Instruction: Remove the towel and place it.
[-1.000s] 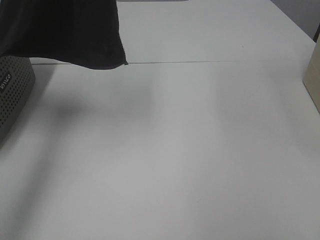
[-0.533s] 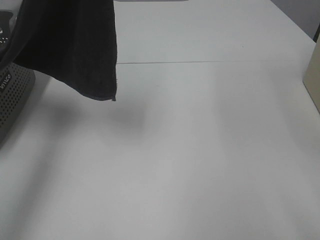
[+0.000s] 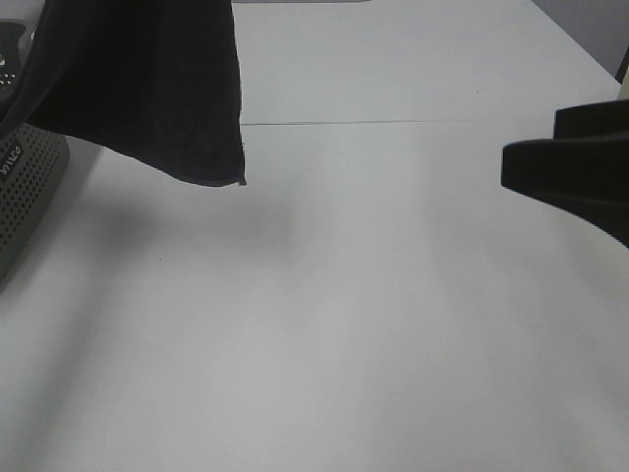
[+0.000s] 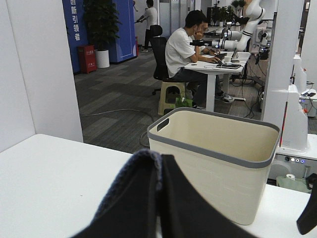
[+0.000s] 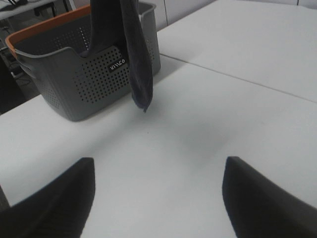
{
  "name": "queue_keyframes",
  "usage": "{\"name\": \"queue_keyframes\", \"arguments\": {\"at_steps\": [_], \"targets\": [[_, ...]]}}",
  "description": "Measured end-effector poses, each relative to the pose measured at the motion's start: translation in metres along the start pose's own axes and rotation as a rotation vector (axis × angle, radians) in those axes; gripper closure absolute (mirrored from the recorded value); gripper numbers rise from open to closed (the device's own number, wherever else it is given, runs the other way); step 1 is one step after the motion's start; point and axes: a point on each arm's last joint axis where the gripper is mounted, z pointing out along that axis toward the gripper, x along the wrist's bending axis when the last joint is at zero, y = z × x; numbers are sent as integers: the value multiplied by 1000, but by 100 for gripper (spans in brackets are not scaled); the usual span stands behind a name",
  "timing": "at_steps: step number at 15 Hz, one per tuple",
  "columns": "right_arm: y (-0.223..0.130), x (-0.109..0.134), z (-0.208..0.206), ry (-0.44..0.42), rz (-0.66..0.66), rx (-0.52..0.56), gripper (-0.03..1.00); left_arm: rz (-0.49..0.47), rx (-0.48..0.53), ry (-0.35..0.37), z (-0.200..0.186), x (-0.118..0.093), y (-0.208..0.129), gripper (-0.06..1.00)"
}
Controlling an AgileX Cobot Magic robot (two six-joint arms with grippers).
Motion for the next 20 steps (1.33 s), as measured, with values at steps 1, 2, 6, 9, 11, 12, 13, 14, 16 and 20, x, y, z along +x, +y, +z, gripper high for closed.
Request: {"name": "queue_keyframes", "arguments": {"at_steps": [1, 2, 6, 9, 11, 12, 13, 14, 16, 20], "targets": [[3, -6, 9, 27, -16, -35, 27, 0, 0, 0, 0, 0, 0, 94], [3, -12, 18, 58, -33, -60, 27, 0, 0, 0, 0, 0, 0, 94], [-5, -32, 54, 218, -156, -128, 27, 0, 0, 0, 0, 0, 0, 94], [-12, -52, 80, 261, -120, -87, 28, 1, 1, 0, 0, 0, 0, 94], [-12, -60, 99, 278, -111, -54, 28, 1, 2, 0, 0, 0, 0, 94], [-13, -57, 115, 299, -131, -19, 28, 2, 3, 0, 0, 0, 0, 94], [-12, -53, 133, 314, -158, 22, 28, 2, 3, 0, 0, 0, 0, 94], [-11, -49, 151, 321, -183, 57, 28, 2, 3, 0, 0, 0, 0, 94], [-13, -39, 184, 364, -195, 108, 28, 2, 3, 0, 0, 0, 0, 94], [-11, -42, 236, 388, -48, 156, 28, 17, 26, 1, 0, 0, -2, 94]]}}
